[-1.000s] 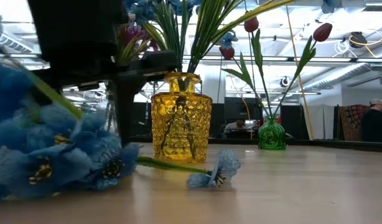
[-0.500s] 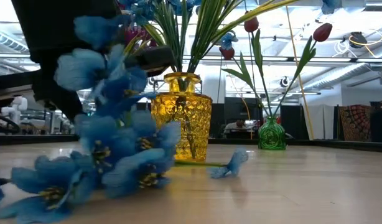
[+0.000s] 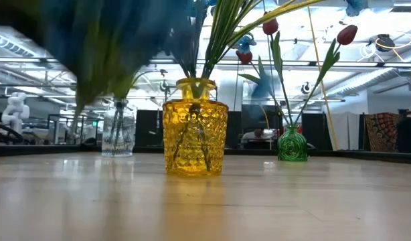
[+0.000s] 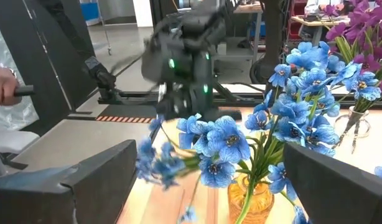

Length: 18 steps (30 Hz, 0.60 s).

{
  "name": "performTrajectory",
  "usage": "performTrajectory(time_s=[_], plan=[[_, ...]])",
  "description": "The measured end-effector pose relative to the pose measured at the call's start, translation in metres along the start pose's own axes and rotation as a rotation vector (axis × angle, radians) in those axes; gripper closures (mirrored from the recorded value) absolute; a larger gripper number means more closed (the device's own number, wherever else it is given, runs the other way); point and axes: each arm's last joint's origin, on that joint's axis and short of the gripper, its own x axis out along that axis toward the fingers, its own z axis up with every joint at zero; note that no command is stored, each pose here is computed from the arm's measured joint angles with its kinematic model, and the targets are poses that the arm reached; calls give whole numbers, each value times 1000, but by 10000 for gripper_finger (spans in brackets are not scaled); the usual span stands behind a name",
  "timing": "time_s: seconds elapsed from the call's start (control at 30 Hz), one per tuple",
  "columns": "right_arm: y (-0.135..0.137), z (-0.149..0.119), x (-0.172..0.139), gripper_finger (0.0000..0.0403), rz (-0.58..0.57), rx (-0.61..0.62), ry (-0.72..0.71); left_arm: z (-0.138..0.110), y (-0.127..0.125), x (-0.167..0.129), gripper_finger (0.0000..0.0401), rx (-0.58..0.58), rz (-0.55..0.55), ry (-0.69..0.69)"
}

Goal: Sort flowers into vase by color
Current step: Put the blue flowers into the yellow vase

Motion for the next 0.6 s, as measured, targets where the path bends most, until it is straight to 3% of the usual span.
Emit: performTrajectory(time_s=[0.3, 0.6], plan=[[4, 19, -2, 7, 24, -39, -180, 14, 11, -90, 388, -228, 244, -267], [15, 20, 1, 7, -88, -97, -269, 30, 33, -152, 388, -352, 338, -705]])
